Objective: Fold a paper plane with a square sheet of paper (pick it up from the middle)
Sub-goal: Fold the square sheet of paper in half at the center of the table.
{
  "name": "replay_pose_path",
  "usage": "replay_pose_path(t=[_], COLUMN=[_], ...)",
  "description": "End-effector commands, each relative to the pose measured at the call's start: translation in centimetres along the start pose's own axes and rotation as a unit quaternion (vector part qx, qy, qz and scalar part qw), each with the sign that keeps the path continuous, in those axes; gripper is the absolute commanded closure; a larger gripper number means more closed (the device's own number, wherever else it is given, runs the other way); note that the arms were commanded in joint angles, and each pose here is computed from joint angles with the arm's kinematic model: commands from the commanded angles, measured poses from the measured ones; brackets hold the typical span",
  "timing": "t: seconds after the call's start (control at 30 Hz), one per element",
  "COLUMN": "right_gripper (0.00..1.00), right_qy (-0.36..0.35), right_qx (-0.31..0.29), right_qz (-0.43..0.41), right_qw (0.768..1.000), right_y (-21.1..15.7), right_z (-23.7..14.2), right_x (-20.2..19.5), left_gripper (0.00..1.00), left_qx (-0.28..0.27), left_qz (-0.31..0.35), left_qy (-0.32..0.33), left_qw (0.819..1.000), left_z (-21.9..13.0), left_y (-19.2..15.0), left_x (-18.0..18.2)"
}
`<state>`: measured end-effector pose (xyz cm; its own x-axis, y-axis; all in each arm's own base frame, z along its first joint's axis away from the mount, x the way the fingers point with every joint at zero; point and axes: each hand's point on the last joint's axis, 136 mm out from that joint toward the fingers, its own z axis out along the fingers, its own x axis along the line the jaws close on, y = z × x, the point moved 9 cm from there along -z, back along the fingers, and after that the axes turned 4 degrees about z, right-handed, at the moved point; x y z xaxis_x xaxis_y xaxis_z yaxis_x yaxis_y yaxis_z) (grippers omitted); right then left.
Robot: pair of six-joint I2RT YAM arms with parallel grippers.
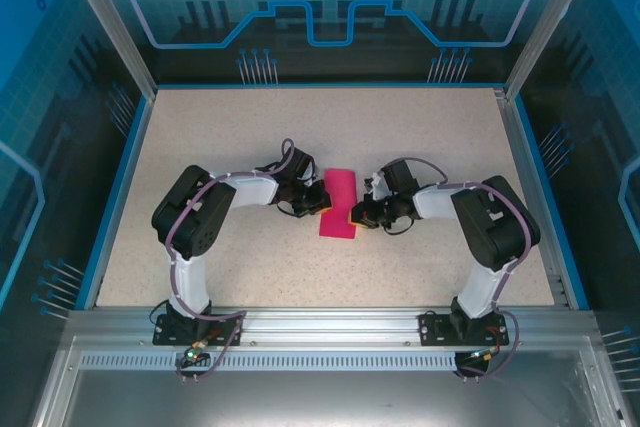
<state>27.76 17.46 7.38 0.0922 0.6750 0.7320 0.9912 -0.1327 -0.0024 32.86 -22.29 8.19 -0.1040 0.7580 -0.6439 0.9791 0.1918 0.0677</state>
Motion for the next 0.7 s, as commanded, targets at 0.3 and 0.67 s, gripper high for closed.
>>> replay_pose_path(t=[0.3, 0.67], right_gripper=[1.0, 1.0], right_qy=[0.025, 0.013], right_qx=[-0.007, 0.019], right_qz=[-0.028, -0.011], right_qw=[0.999, 1.0], right_y=[-0.8, -2.8], right_z=[-1.3, 0.3], right_x=[1.3, -0.5], left_gripper=[1.0, 1.0], left_qx=[0.035, 0.038], left_qz=[-0.019, -0.017], left_qy=[0.063, 0.064], left_qw=[0.997, 0.997], left_z=[1.6, 1.7], left_y=[-1.4, -1.4], left_x=[2.6, 2.6])
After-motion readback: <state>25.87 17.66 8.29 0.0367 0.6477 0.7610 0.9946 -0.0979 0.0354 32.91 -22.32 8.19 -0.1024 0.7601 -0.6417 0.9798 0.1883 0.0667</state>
